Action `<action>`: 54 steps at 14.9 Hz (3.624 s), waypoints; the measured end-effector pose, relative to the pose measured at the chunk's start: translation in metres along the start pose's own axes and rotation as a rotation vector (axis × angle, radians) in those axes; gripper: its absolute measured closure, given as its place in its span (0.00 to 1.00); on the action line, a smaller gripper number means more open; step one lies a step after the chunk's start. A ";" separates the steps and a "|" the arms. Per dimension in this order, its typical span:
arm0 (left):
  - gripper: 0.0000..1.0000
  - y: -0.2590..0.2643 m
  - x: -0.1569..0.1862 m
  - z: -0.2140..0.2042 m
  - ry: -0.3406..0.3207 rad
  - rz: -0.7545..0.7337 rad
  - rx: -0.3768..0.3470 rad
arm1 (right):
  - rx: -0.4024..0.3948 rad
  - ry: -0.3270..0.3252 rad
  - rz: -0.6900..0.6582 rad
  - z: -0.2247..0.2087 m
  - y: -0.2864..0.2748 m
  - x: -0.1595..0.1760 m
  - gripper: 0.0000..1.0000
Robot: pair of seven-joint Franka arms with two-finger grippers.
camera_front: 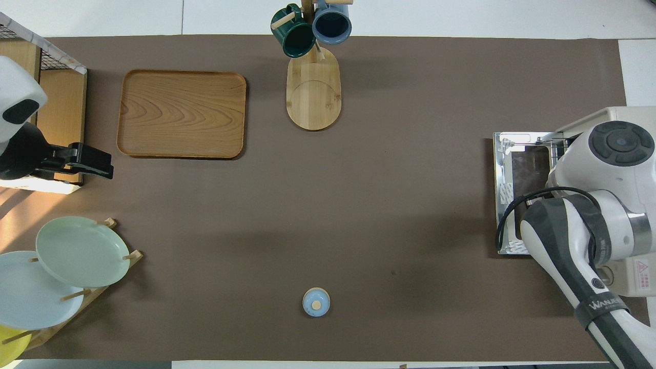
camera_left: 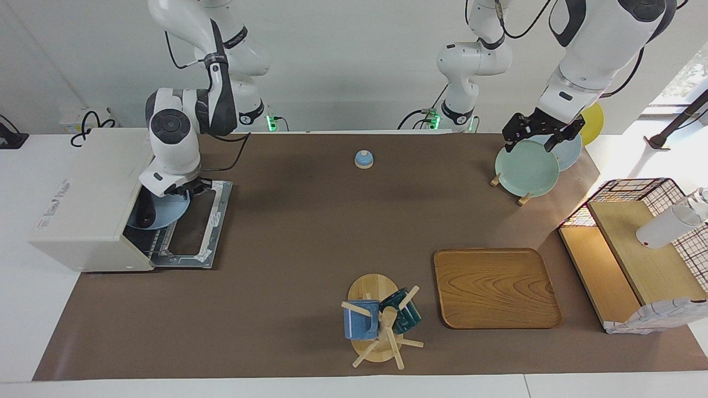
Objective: Put eggplant into oven
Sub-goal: 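Release the eggplant inside the oven and withdraw the right gripper, then push the oven door shut with the right gripper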
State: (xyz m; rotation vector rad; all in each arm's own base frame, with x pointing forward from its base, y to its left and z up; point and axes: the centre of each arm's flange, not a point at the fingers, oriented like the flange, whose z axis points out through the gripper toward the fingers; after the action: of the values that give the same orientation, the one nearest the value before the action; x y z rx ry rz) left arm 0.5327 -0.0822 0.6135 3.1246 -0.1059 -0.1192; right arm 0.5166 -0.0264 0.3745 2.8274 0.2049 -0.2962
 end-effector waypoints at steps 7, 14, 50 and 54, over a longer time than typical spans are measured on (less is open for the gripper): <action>0.00 -0.013 -0.001 0.001 -0.014 -0.024 -0.001 | 0.043 0.139 -0.027 -0.041 -0.050 0.027 0.90; 0.00 -0.013 -0.002 0.000 -0.016 -0.024 0.000 | 0.092 0.117 0.046 0.018 -0.102 0.059 0.99; 0.00 -0.015 -0.002 0.000 -0.015 -0.028 -0.001 | -0.059 0.062 -0.102 -0.073 0.065 -0.008 0.99; 0.00 -0.015 -0.002 0.000 -0.015 -0.028 -0.001 | 0.060 0.033 -0.029 -0.126 0.073 -0.033 0.79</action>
State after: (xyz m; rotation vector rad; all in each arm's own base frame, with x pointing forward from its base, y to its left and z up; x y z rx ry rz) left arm 0.5322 -0.0667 0.6138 3.1254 -0.0616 -0.1422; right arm 0.5200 -0.0611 0.5195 2.8922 0.2488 -0.2664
